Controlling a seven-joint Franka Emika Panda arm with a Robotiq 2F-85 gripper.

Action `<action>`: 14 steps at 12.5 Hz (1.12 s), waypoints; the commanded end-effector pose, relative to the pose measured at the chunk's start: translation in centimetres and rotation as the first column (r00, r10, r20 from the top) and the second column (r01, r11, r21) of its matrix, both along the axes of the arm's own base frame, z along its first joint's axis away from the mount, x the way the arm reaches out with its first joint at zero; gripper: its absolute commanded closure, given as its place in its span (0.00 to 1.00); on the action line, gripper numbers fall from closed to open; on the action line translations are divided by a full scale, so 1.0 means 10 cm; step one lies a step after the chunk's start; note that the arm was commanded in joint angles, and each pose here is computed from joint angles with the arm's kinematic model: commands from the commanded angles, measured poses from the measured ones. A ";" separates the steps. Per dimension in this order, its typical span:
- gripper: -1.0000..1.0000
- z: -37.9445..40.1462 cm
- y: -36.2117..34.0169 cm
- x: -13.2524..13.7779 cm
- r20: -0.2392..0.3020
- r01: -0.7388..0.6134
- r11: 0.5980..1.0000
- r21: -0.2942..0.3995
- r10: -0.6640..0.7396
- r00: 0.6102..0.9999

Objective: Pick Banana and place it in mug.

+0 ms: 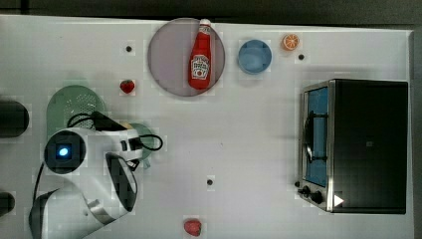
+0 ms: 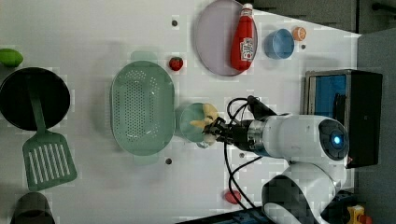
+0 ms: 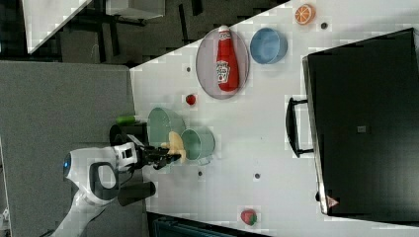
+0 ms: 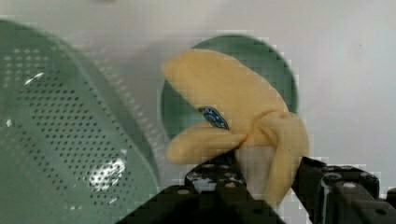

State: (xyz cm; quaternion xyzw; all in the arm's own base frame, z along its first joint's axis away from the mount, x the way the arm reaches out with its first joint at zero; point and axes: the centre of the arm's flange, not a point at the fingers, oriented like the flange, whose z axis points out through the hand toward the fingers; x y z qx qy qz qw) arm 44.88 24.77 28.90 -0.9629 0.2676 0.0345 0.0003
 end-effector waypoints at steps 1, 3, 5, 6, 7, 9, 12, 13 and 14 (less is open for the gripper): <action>0.35 0.04 0.02 0.04 0.051 0.046 0.999 0.029 -0.048 0.998; 0.13 0.05 -0.02 0.07 0.054 0.057 0.998 0.030 -0.059 0.997; 0.00 0.05 -0.05 0.09 0.058 0.065 0.997 0.031 -0.067 0.996; 0.00 0.14 -0.08 0.15 0.075 0.077 0.996 0.038 -0.079 0.994; 0.00 0.28 -0.15 0.24 0.102 0.095 0.994 0.045 -0.099 0.990; 0.00 0.66 -0.39 0.37 0.124 0.145 0.989 0.029 -0.147 0.981; 0.00 1.45 -0.97 0.53 0.115 0.233 0.972 -0.017 -0.230 0.966; 0.00 1.72 -1.22 0.55 0.110 0.281 0.960 -0.024 -0.276 0.955; 0.00 2.01 -1.53 0.55 0.102 0.330 0.944 -0.028 -0.325 0.940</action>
